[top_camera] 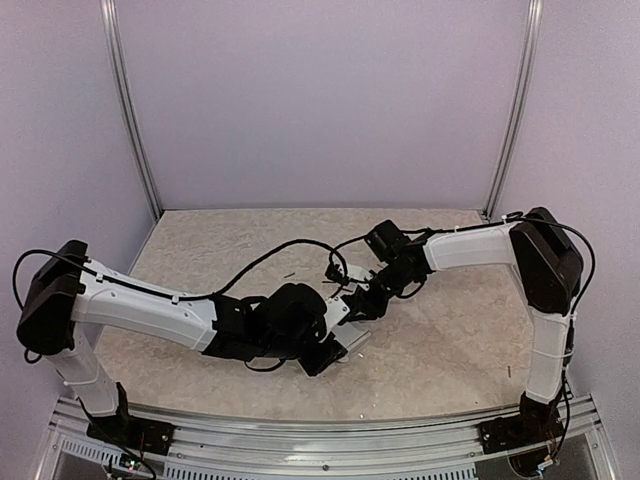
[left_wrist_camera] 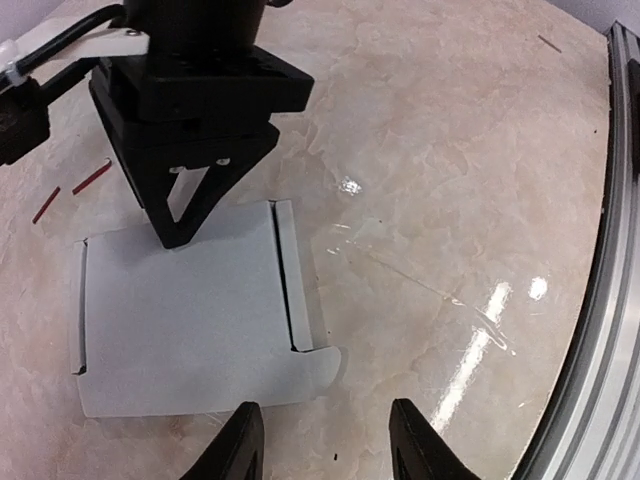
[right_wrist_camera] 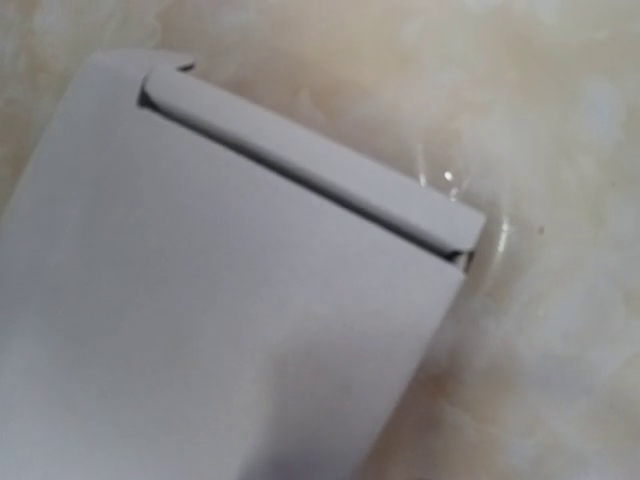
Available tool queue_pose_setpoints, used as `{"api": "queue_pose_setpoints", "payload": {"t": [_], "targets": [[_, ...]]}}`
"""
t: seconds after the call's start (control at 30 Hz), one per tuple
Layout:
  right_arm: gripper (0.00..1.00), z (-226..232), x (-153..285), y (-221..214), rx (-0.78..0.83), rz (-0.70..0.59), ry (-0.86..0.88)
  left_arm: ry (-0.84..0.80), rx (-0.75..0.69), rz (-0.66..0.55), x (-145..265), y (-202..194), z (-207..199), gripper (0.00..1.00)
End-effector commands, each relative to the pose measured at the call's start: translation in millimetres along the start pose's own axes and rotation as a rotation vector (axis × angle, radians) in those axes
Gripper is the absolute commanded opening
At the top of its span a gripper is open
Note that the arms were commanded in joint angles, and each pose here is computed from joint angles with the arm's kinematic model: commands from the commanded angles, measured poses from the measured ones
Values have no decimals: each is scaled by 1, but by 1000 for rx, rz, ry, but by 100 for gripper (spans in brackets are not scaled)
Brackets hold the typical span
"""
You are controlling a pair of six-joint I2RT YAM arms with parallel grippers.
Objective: Fold the paper box
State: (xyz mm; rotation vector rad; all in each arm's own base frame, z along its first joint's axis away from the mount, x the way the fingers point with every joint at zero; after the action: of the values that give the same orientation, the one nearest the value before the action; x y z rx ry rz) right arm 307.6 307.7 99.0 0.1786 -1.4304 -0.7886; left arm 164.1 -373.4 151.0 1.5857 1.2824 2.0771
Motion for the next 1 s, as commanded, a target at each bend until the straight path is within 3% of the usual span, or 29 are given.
{"api": "queue_pose_setpoints", "payload": {"t": [0.0, 0.4, 0.97], "targets": [[34, -1, -21, -34, -92, 149, 15, 176, -167, 74, -31, -4, -2, 43], [34, 3, -20, -37, -92, 146, 35, 197, -257, 228, -71, -23, -9, 44], [34, 3, -24, -43, -92, 163, 45, 232, -305, 327, -64, -40, -2, 41]]}}
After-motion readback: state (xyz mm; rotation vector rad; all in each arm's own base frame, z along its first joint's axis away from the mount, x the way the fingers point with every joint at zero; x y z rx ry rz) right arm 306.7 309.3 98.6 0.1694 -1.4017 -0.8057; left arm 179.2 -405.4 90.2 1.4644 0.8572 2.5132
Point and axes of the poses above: each gripper's point midway between its finger pads, its own x axis back along the fingers, its own z axis along the line the jaws close on, y = z × x, the point moved 7 cm from there along x, back along the fingers, and after that the axes turned 4 degrees about -x, right-handed, at the moved point
